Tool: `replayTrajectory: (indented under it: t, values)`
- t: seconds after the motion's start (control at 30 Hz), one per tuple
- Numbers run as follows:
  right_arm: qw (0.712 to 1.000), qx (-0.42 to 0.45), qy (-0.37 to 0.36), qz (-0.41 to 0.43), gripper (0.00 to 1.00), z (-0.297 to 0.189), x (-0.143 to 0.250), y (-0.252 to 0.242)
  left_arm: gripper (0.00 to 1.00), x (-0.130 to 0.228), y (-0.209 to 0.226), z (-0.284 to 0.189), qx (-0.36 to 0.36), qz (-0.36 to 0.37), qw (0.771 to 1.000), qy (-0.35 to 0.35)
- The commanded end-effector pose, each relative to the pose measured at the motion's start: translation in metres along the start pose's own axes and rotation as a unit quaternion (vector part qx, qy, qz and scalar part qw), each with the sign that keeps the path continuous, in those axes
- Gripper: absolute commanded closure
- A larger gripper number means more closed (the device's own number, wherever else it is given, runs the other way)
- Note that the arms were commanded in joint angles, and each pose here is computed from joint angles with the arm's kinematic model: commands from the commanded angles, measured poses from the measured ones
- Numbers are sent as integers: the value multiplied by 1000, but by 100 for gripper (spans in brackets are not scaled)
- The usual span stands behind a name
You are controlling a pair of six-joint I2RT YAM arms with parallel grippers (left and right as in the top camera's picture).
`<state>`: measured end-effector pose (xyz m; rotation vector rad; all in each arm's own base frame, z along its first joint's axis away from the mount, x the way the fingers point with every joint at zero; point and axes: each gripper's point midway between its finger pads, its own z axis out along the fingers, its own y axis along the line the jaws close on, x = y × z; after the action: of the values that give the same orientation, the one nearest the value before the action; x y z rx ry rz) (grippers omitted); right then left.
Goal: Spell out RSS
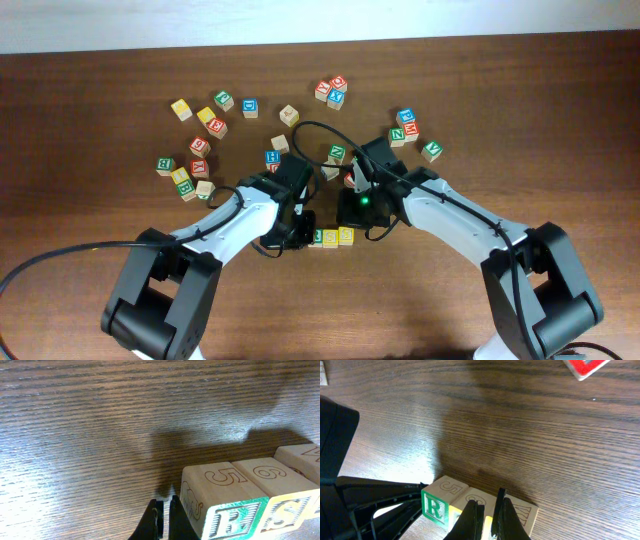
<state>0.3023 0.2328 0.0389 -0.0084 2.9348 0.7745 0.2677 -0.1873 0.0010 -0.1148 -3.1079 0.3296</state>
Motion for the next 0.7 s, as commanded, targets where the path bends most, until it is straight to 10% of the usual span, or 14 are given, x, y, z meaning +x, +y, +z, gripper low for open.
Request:
replayTrajectory:
  t: [0.0, 0.67]
  values:
    - [1000, 23, -6, -15, 96, 4, 1, 2, 100, 5, 2, 5, -5, -7, 1000, 11]
    - [999, 37, 4, -4, 96, 5, 7, -3, 100, 5, 2, 5, -5, -7, 1000, 11]
